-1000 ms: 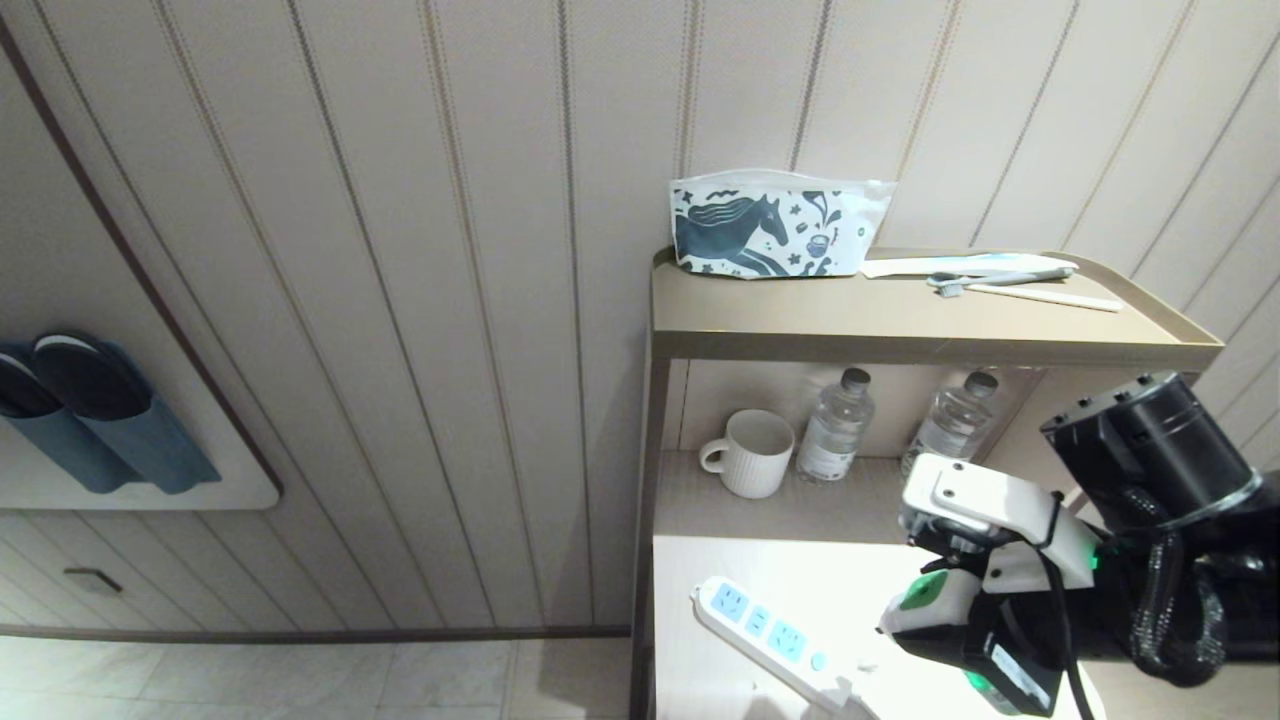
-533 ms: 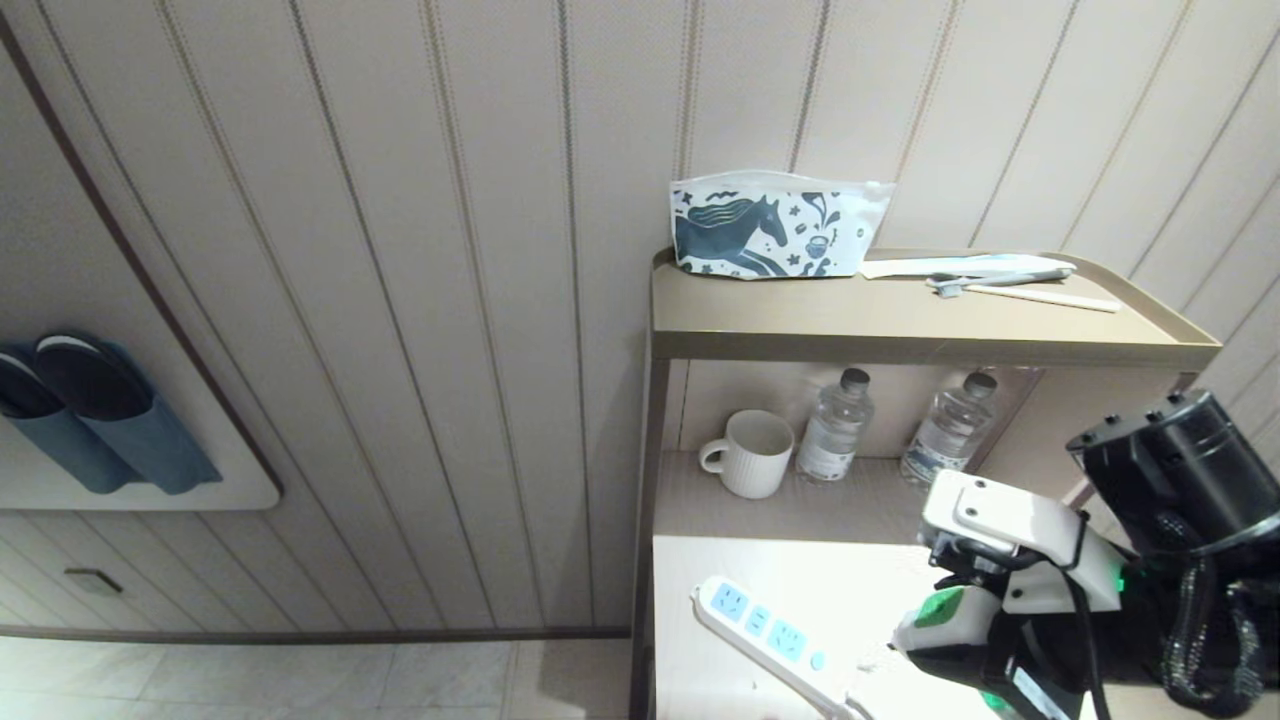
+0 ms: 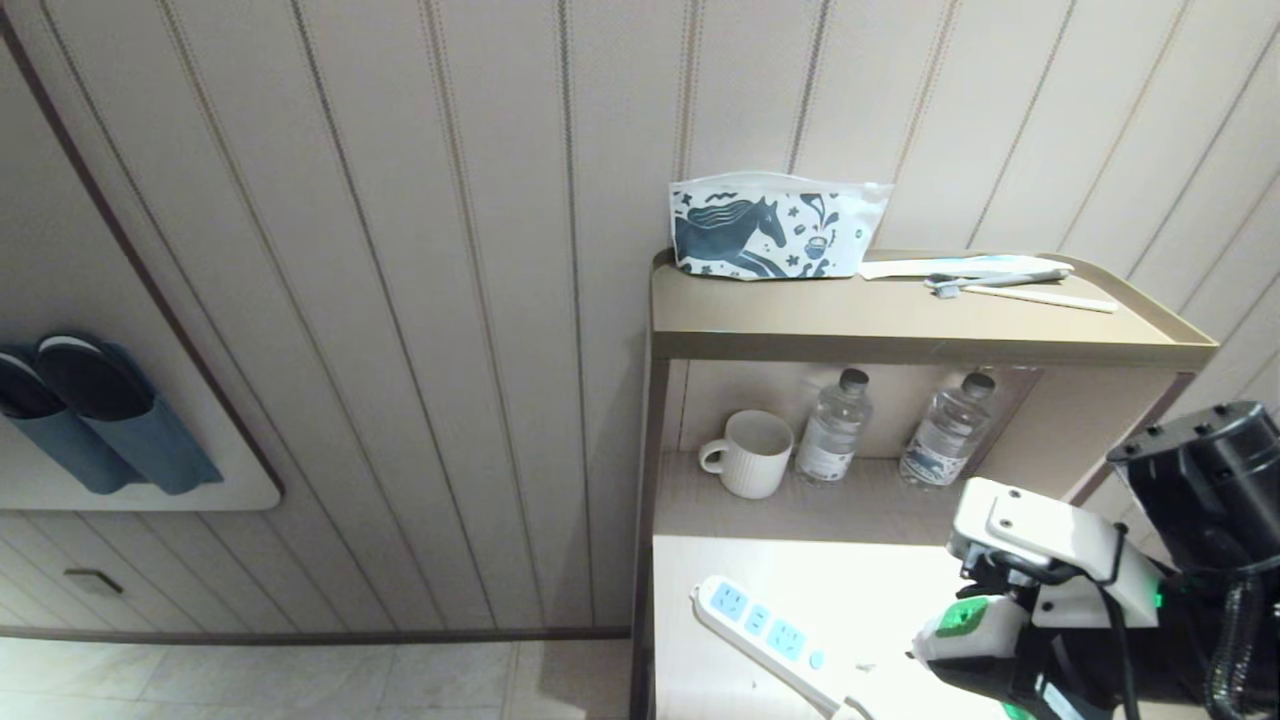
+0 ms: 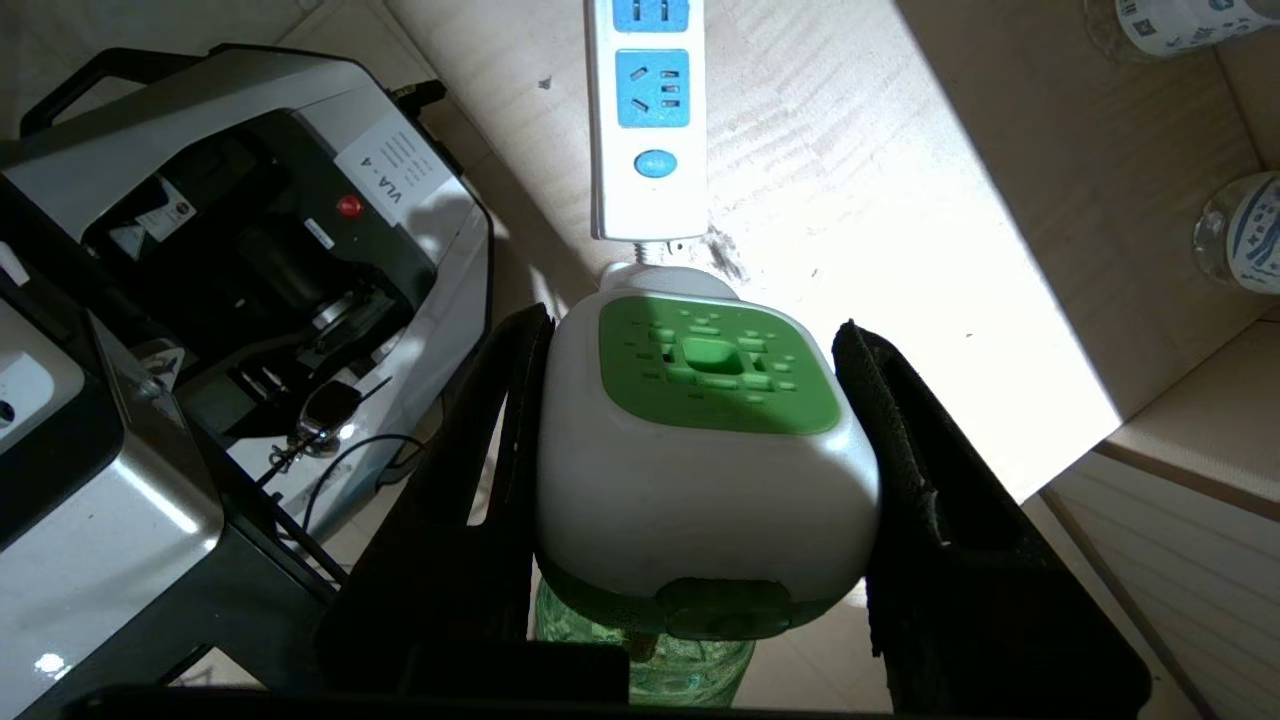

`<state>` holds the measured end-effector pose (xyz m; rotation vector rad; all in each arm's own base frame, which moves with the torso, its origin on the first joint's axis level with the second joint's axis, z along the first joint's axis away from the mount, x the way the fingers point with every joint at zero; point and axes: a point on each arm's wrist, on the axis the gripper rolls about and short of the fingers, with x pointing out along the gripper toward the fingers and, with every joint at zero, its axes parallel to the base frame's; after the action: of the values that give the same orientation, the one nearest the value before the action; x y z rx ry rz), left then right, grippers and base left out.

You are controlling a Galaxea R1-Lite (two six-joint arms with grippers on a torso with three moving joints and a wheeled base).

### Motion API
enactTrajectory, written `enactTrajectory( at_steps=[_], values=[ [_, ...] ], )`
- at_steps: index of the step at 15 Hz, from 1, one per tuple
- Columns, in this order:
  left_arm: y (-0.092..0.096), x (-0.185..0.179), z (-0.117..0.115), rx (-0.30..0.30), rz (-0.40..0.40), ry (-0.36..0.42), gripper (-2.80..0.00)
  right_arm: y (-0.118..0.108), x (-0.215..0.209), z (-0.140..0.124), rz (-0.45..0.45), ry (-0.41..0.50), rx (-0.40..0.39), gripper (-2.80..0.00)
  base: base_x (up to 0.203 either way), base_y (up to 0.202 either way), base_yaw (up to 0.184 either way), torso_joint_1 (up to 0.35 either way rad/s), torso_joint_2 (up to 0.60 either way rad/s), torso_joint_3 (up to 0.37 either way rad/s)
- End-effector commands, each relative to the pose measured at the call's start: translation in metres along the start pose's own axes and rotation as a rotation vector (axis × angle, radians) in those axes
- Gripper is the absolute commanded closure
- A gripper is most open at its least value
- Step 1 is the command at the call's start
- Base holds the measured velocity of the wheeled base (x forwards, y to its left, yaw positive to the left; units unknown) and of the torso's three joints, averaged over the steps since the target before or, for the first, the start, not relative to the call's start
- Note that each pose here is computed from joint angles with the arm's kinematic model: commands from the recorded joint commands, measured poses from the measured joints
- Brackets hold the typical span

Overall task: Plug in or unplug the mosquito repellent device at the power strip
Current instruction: Place the mosquito repellent liquid on the table

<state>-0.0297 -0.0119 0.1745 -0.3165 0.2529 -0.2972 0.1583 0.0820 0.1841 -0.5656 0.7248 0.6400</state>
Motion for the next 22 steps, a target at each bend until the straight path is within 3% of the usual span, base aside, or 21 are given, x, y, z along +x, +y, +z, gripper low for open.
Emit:
enactTrajectory(
  at_steps=[1,3,6,9,11,12,14,18,22],
  values=[
    [0.013,0.014,-0.016,0.097,0.045,-0.04,0.0,0.0,0.0,0.0,0.001,0.0,-0.004,0.0,0.0,0.0,0.0,0.0,0.0,0.0],
    [0.017,0.018,-0.021,0.115,-0.002,-0.004,0.0,0.0,-0.002,-0.002,-0.001,0.001,-0.001,0.0,0.0,0.0,0.0,0.0,0.0,0.0],
    [0.02,0.007,-0.044,0.166,-0.004,-0.059,0.0,0.0,-0.003,-0.003,-0.004,-0.004,0.002,0.0,0.0,0.0,0.0,0.0,0.0,0.0],
    [0.038,0.015,-0.078,0.347,0.197,-0.092,0.0,-0.001,-0.006,-0.006,-0.015,-0.007,0.014,0.0,0.0,0.0,0.0,0.0,0.0,0.0],
    [0.043,0.019,-0.085,0.394,0.278,-0.182,0.0,-0.003,-0.011,-0.008,-0.036,-0.024,0.042,0.0,0.0,0.0,0.0,0.0,0.0,0.0],
    [0.046,0.022,-0.087,0.403,0.293,-0.217,0.0,-0.004,-0.015,-0.008,-0.045,-0.039,0.076,0.0,0.0,0.0,0.0,0.0,0.0,0.0],
    [0.047,0.023,-0.089,0.36,0.303,-0.213,0.0,-0.003,-0.027,-0.009,-0.061,-0.085,0.152,0.0,0.0,0.0,0.0,0.0,0.0,0.0],
    [0.046,0.023,-0.089,0.413,0.286,-0.205,0.0,0.003,-0.056,-0.025,-0.132,-0.25,0.273,0.0,0.0,0.0,0.0,0.0,0.0,0.0],
    [0.047,0.023,-0.089,0.336,0.293,-0.222,0.0,0.007,-0.059,-0.061,-0.252,-0.299,0.392,0.0,0.0,0.0,0.0,0.0,0.0,0.0]
  ],
)
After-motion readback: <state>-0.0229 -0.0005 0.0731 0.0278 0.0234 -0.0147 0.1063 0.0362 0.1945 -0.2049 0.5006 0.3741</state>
